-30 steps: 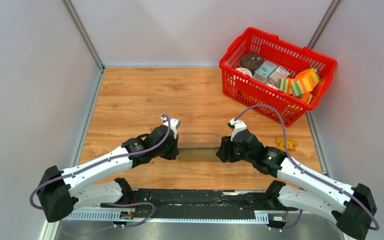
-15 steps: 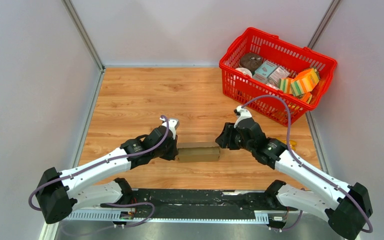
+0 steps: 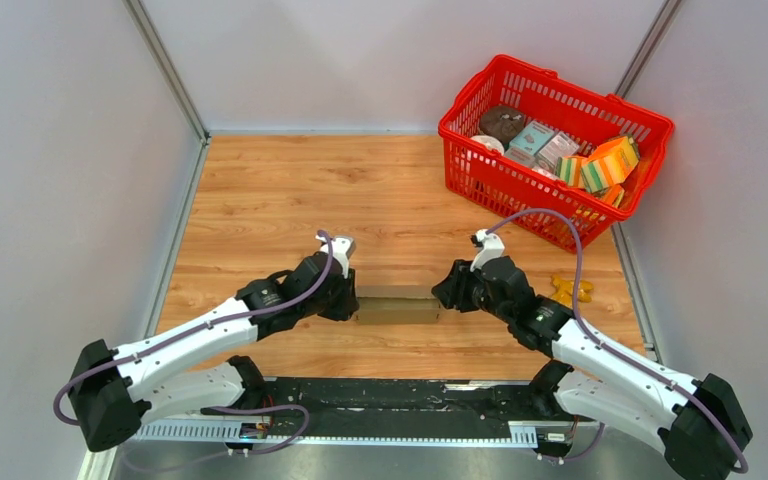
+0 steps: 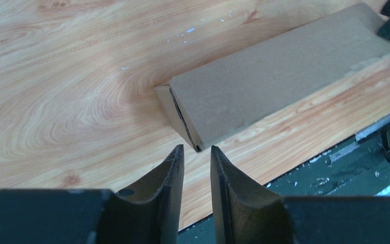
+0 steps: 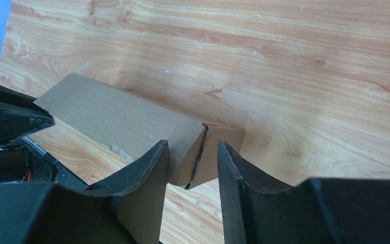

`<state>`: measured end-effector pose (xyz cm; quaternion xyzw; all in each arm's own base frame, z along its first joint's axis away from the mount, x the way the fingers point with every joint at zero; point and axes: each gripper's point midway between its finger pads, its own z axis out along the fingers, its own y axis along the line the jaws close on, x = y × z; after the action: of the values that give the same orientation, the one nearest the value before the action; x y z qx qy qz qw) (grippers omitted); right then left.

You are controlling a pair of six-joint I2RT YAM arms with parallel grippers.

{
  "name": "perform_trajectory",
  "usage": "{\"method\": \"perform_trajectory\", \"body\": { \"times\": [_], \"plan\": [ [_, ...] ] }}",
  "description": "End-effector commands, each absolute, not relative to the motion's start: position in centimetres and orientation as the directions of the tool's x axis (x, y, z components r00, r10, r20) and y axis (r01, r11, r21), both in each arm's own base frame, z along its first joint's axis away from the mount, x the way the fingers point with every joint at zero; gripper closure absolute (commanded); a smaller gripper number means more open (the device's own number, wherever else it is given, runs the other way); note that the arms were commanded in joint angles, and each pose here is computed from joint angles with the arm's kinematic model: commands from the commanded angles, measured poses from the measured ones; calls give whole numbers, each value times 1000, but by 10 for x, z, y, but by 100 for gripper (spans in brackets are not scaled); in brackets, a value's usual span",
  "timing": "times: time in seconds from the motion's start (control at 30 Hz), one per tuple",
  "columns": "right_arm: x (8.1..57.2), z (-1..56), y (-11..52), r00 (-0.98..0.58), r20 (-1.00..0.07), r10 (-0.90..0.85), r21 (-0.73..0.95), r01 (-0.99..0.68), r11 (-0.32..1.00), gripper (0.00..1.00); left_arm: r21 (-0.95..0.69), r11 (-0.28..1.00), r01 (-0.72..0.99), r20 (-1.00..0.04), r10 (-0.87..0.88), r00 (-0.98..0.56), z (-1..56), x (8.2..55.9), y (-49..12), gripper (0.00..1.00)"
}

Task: Fold the paper box

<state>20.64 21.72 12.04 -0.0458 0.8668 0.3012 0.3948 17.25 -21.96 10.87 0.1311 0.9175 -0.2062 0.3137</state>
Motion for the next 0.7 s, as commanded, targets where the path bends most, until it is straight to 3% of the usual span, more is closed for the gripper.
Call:
{"method": "perform_trajectory", "body": {
  "times": [0.0, 0.13, 0.27, 0.67],
  "plan": [
    [204, 115, 217, -659, -736, 152, 480, -350, 805, 58, -340, 851, 400, -690, 63, -721, 145, 171, -219, 63],
    [202, 107, 216, -662, -737, 139, 471, -355, 808, 58, -377, 808, 453, -739, 32, -673, 184, 164, -216, 60],
    [201, 102, 216, -670, -731, 130, 468, -353, 810, 57, -399, 790, 465, -769, -12, -639, 211, 173, -219, 69],
    [199, 98, 213, -676, -726, 128, 464, -344, 816, 57, -447, 789, 421, -704, -19, -710, 162, 206, -251, 87]
  ]
}}
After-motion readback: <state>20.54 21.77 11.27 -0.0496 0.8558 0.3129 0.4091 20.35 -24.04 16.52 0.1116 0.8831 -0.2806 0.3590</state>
